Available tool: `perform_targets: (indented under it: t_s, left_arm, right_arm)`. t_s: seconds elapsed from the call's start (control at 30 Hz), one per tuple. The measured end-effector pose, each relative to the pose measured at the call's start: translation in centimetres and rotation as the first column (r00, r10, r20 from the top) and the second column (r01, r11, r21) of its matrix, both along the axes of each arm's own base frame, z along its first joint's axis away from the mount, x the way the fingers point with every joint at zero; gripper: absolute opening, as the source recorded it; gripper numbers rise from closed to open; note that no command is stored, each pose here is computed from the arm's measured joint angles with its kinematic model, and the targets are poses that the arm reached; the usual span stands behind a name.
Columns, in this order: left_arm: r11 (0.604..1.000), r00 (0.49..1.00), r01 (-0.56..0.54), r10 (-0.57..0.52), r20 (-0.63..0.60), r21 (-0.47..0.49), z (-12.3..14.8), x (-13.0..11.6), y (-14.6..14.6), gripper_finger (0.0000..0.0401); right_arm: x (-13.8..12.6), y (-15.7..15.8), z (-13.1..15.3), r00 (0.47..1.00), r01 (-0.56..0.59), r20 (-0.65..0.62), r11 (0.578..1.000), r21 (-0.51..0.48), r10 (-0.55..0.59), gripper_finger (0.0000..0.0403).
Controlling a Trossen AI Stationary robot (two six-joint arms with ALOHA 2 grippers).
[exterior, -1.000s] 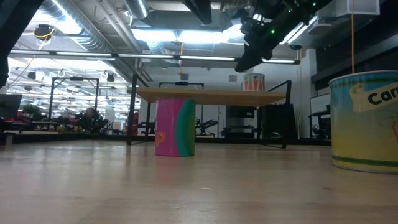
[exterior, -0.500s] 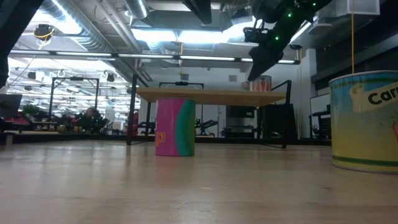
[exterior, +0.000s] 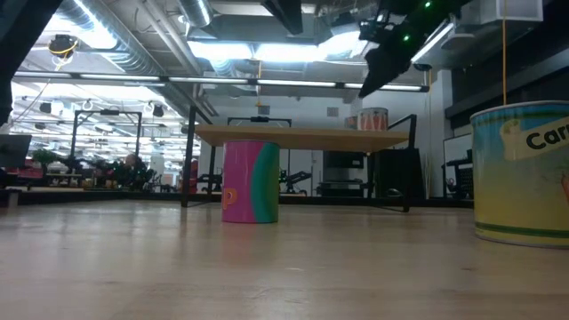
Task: Pick and place cans onto a shelf
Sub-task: Put the canned carrots on the shelf
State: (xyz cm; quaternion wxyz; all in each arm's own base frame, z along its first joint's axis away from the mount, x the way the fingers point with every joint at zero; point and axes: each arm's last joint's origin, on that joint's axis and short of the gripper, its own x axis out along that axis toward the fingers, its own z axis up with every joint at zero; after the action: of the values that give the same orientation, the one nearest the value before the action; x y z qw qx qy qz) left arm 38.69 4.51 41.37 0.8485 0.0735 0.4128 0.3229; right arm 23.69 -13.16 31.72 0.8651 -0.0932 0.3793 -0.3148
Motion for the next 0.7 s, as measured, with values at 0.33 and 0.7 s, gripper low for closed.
perform_targets:
  t_s: [0.33, 0.7]
  left_arm:
    - [1.0, 1.0, 0.001, -0.001, 0.0, -0.001, 0.0, 0.0, 0.0, 0.0072]
    - [1.0, 1.0, 0.002, -0.002, 0.0, -0.003, 0.0, 0.0, 0.0, 0.0072]
  right_arm:
    - [-2.8, -0.1, 2.1, 0.979, 0.186, -0.042, 0.965, -0.185, -0.197, 0.0208]
    - [-4.2, -3.4, 0.7, 0.969, 0.228, -0.081, 0.971, -0.071, -0.233, 0.0208]
